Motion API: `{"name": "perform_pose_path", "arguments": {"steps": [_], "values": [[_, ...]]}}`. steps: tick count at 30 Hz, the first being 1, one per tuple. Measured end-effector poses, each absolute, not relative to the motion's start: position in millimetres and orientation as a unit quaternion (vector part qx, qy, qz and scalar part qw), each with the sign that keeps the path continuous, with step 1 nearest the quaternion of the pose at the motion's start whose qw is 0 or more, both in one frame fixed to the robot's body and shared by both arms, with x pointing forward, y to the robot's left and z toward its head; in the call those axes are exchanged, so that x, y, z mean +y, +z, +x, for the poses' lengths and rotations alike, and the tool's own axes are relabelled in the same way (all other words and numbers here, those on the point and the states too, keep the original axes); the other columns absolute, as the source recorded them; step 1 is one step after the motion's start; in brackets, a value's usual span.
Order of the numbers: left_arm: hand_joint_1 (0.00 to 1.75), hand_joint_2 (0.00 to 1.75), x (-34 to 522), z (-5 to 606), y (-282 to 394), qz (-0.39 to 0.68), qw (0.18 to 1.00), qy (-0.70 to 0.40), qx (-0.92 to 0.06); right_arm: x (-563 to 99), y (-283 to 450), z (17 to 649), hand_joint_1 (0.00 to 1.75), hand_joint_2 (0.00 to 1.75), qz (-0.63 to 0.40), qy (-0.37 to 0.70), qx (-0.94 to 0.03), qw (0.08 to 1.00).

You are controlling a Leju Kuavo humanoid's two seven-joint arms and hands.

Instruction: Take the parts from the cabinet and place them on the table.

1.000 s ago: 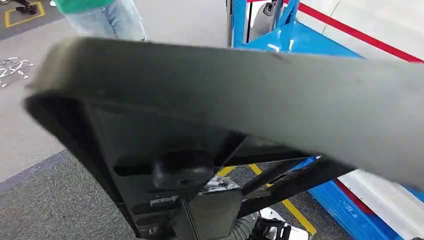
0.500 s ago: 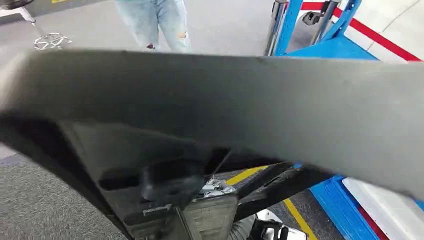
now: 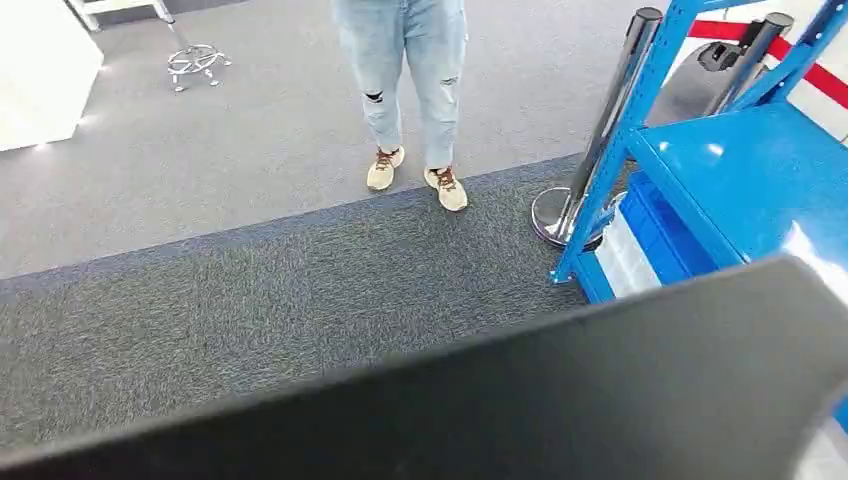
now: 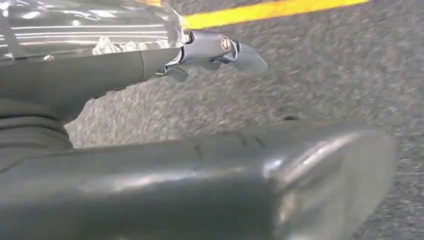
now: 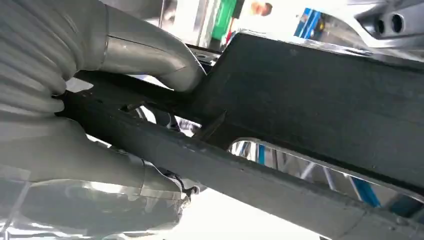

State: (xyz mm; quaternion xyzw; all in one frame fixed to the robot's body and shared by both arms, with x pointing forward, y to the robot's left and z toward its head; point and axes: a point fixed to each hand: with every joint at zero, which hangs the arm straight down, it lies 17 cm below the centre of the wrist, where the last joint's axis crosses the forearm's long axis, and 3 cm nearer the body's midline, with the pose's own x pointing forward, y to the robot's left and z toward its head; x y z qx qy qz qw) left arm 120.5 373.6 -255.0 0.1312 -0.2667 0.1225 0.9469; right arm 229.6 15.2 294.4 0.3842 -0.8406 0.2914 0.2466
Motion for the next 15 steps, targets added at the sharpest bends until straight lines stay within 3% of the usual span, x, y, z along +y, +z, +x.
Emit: {"name": "perform_pose_path", "arguments": {"steps": [15], "values": [[0.0,0.0,352,124,-256,0.103,0.951,0.114,-0.269,22,282,241,1.64,1.75,0.381,0.307,-0.833,0.259]]}}
